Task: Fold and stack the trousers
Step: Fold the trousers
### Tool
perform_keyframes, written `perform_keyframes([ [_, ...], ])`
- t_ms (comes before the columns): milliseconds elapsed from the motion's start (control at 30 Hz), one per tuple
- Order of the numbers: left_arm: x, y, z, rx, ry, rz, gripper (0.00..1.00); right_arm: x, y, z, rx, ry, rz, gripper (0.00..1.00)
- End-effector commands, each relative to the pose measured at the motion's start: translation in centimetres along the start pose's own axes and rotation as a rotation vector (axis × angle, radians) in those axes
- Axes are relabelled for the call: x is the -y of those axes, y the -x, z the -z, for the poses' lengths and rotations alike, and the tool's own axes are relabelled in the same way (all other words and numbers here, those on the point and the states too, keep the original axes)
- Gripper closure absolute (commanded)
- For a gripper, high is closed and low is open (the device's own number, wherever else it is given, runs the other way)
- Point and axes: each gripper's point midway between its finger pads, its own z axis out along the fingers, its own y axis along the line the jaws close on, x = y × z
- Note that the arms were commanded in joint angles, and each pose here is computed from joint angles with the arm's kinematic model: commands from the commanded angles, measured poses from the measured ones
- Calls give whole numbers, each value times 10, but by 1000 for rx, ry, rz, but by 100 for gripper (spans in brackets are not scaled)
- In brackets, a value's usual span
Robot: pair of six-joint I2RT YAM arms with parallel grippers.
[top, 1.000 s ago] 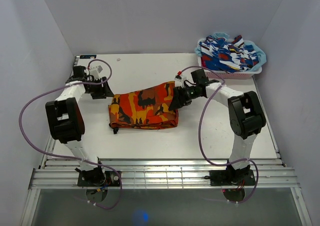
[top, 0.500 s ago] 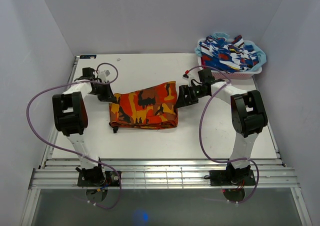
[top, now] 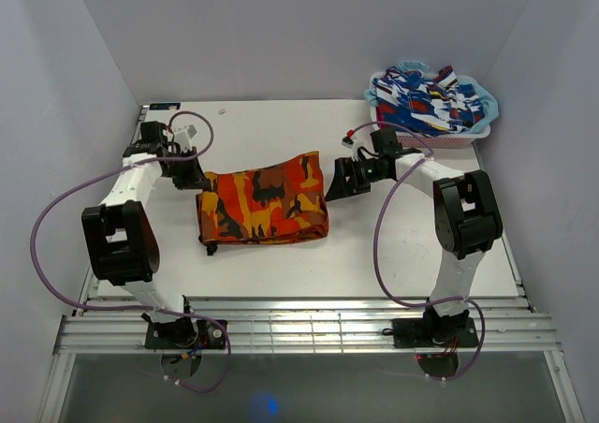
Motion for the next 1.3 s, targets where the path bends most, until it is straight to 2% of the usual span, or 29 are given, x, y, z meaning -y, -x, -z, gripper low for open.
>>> perform_keyframes([
  [0, -4, -21, 6, -27, 16, 7, 99, -17, 16, 9, 46, 28, 46, 11],
  [67, -6, -20, 4, 1, 13, -9, 87, -15, 15, 8, 37, 33, 45, 11],
  [167, -11, -14, -2, 22, 21, -45, 83, -15, 13, 6, 29, 36, 41, 11],
  [333, -36, -15, -36, -68, 51, -10, 65, -16, 17, 7, 31, 43, 40, 11],
  [400, -42, -16, -48, -88, 46, 6, 60, -16, 18, 7, 32, 43, 41, 11],
  [433, -42, -9, -51, -72, 38, -7, 54, -16, 18, 7, 31, 40, 40, 11],
  [500, -42, -5, -57, -70, 26, 2, 53, -15, 18, 7, 31, 40, 41, 11],
  [533, -44, 0, -62, -73, 19, 2, 53, -16, 17, 6, 29, 44, 40, 11],
  [600, -45, 7, -65, -59, 17, 1, 63, -15, 16, 6, 28, 42, 39, 11],
  [767, -39, 38, -62, 3, -4, -41, 71, -16, 15, 6, 24, 44, 40, 12],
  [800, -35, 41, -59, 11, -15, -45, 81, -15, 16, 6, 25, 43, 39, 12],
  [900, -25, 50, -43, 37, -27, -64, 100, -17, 16, 6, 25, 48, 39, 12],
  [1100, -15, 47, -3, 66, 34, -85, 100, -17, 17, 6, 25, 54, 36, 12],
  [1133, -13, 46, -1, 76, 30, -100, 98, -17, 17, 6, 25, 54, 36, 12],
  [1233, -16, 35, -6, 47, 28, -100, 65, -17, 15, 4, 20, 59, 28, 12],
  [1267, -19, 31, -10, 33, 30, -91, 58, -16, 14, 3, 19, 61, 26, 12],
])
